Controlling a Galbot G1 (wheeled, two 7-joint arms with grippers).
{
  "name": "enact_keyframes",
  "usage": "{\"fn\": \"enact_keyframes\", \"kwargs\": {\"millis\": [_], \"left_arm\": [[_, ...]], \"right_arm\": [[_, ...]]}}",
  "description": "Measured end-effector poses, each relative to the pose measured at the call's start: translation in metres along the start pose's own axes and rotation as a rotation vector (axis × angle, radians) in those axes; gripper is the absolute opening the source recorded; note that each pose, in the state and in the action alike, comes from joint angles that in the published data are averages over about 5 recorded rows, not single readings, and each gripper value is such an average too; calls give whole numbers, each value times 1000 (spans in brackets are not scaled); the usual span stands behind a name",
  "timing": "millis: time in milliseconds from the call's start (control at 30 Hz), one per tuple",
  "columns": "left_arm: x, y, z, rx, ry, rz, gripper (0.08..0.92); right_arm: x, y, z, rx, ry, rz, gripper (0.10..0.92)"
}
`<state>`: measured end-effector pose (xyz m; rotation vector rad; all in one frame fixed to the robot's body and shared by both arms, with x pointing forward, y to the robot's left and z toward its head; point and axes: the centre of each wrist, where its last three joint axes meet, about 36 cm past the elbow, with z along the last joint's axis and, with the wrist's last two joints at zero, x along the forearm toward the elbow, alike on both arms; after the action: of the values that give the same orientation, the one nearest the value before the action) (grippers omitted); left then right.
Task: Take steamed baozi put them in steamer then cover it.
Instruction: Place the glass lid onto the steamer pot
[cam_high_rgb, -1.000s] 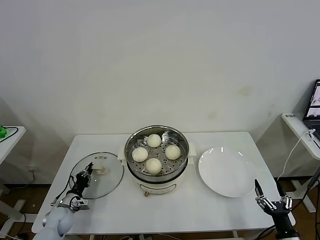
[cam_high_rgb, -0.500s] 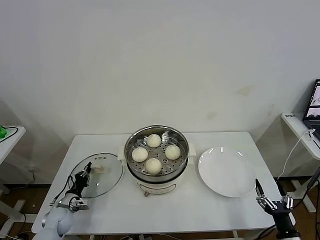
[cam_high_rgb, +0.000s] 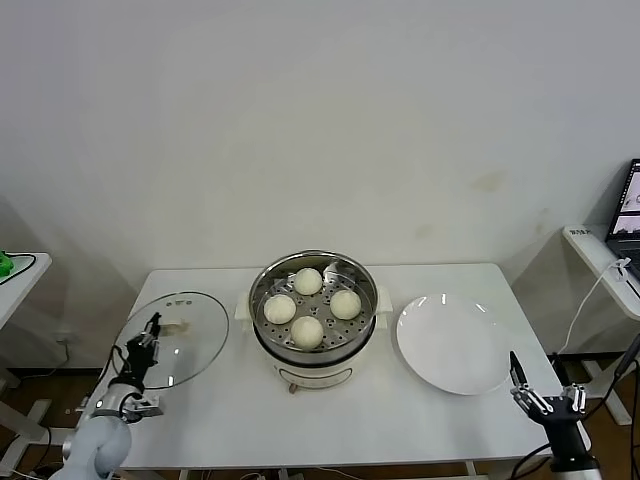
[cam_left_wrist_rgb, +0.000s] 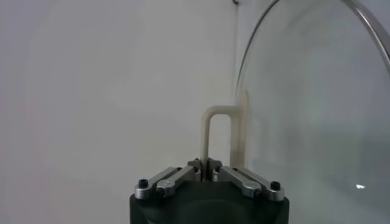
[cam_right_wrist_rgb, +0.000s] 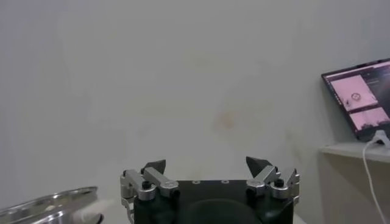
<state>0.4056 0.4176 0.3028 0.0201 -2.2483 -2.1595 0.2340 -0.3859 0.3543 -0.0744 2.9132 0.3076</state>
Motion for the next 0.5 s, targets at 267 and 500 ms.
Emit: {"fn": "enact_keyframes", "kwargs": {"millis": [267,500], "left_arm": [[6,44,5,-5,62,-62,139],[-1,96,-7,8,71,-119,139]], "right_arm": [[-2,7,0,17,-9,-4,823],[-5,14,3,41,-7,2,823]]}}
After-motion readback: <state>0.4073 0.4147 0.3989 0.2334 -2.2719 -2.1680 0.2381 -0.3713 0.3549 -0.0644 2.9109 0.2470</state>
